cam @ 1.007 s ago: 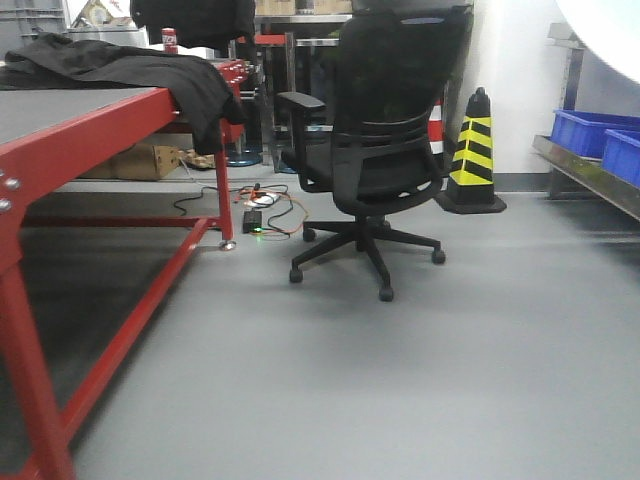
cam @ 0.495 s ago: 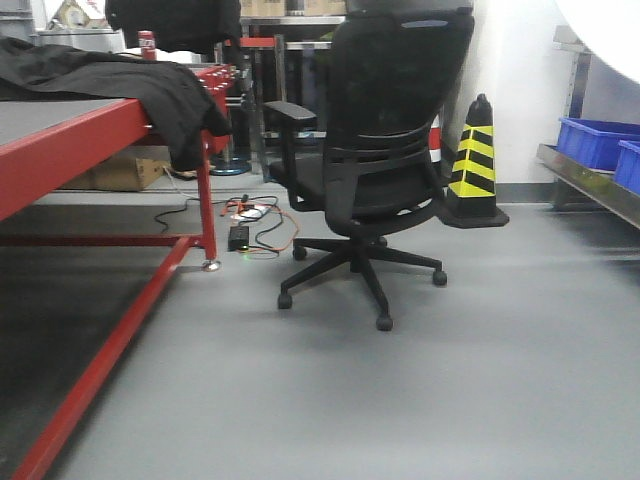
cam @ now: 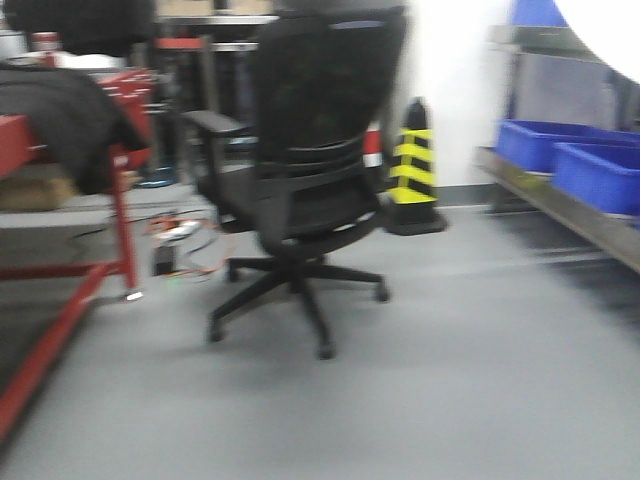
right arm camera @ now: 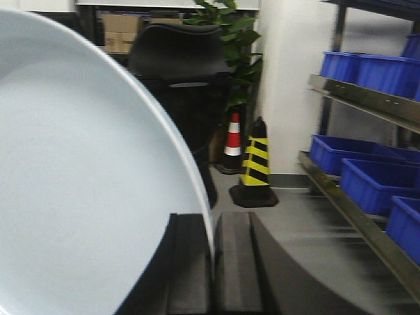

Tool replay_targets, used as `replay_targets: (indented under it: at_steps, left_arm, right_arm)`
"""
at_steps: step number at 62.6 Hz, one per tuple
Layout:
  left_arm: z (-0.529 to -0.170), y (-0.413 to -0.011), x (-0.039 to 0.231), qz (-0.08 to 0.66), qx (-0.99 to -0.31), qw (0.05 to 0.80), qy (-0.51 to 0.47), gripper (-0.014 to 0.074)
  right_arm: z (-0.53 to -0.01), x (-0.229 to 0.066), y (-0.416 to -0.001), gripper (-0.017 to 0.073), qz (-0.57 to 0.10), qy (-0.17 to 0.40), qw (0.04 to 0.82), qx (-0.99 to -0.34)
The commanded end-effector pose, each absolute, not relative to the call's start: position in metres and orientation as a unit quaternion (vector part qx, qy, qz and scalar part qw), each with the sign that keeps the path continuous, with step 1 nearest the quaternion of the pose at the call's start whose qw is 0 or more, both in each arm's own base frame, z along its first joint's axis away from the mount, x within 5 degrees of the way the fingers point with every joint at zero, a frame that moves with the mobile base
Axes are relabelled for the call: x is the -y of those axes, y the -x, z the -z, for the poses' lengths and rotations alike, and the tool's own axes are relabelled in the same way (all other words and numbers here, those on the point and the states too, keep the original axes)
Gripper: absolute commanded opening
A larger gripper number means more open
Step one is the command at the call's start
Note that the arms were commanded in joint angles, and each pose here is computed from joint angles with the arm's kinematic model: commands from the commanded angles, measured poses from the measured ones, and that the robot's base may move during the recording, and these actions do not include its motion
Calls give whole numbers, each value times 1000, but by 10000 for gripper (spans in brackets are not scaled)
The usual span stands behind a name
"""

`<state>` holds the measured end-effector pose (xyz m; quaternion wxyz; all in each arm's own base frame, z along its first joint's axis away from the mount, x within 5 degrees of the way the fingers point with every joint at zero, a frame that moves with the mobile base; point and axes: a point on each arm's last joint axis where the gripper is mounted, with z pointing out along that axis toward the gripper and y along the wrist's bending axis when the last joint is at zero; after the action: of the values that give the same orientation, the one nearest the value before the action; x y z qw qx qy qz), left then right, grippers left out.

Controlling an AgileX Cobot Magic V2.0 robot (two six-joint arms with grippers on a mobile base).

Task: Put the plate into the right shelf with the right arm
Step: 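Drive the base past the chair toward the shelf of blue bins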

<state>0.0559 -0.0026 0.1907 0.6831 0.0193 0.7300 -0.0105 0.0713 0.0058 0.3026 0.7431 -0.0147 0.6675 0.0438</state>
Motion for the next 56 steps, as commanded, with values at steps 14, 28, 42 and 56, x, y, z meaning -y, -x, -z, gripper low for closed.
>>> replay_targets:
  at_steps: [14, 28, 42, 56]
  left_arm:
    - [-196, -56, 3, 12, -703, 711, -19, -47]
    - [-196, -56, 3, 12, -703, 711, -19, -47]
    - [-196, -56, 3, 12, -703, 711, -19, -47]
    - [-196, -56, 3, 12, -703, 711, -19, -47]
  right_arm:
    - [-320, -5, -69, 54, -43, 9, 780, -624]
    - [-320, -5, -69, 54, -43, 9, 780, -624]
    - [-320, -5, -69, 54, -43, 9, 780, -624]
    - [-320, -5, -69, 54, -43, 9, 780, -624]
